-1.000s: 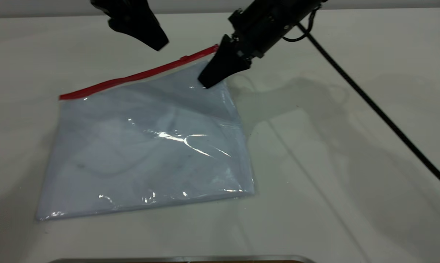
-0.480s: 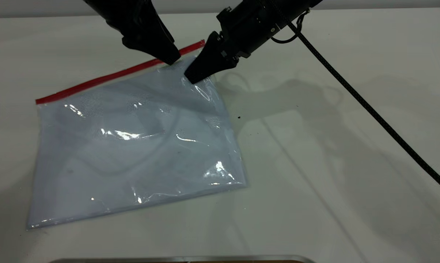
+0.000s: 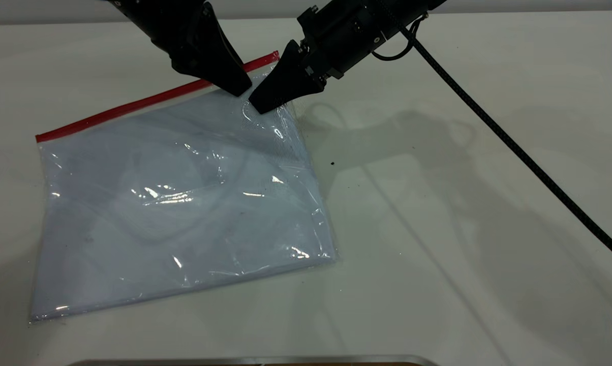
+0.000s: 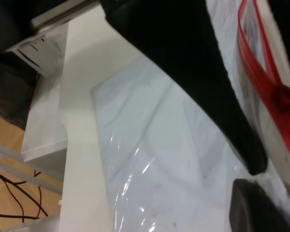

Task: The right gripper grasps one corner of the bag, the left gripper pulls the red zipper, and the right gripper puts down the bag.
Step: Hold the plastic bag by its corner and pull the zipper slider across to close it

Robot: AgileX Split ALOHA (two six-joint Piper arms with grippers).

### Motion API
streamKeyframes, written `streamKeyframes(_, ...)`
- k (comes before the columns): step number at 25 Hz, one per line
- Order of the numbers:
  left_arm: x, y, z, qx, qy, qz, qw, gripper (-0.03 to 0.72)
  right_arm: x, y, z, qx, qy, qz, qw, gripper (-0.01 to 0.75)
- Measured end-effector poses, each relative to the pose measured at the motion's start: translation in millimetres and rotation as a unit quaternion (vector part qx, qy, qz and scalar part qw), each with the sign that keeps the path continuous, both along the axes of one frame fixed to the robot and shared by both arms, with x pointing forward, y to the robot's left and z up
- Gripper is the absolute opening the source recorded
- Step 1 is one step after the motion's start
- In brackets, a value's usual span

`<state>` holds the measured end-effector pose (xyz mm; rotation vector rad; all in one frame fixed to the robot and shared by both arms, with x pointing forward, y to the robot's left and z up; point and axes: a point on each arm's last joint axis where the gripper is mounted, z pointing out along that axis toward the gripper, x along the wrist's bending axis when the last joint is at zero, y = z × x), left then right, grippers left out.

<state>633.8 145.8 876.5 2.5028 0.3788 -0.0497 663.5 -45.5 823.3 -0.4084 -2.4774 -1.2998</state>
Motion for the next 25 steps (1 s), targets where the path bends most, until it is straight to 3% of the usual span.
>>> streamKeyframes(6,-1,-1,0,-0.003,0.000,-0.010,1.000,0.132,1,0,0,-0.001,-0.002,-0.004,1.000,0.033)
streamKeyframes(10,-1,-1,0,-0.005,0.002,-0.011,1.000,0.055,2,-2,-1,-0.004,-0.004,-0.005,1.000,0.033)
streamKeyframes(17,1,-4,1,-0.014,-0.003,0.003,1.000,0.040,10,-19,1,0.003,0.013,-0.025,1.000,0.033)
streamKeyframes(25,5,-4,3,-0.014,-0.019,0.016,1.000,0.040,30,-68,4,0.020,0.048,-0.072,0.996,0.033)
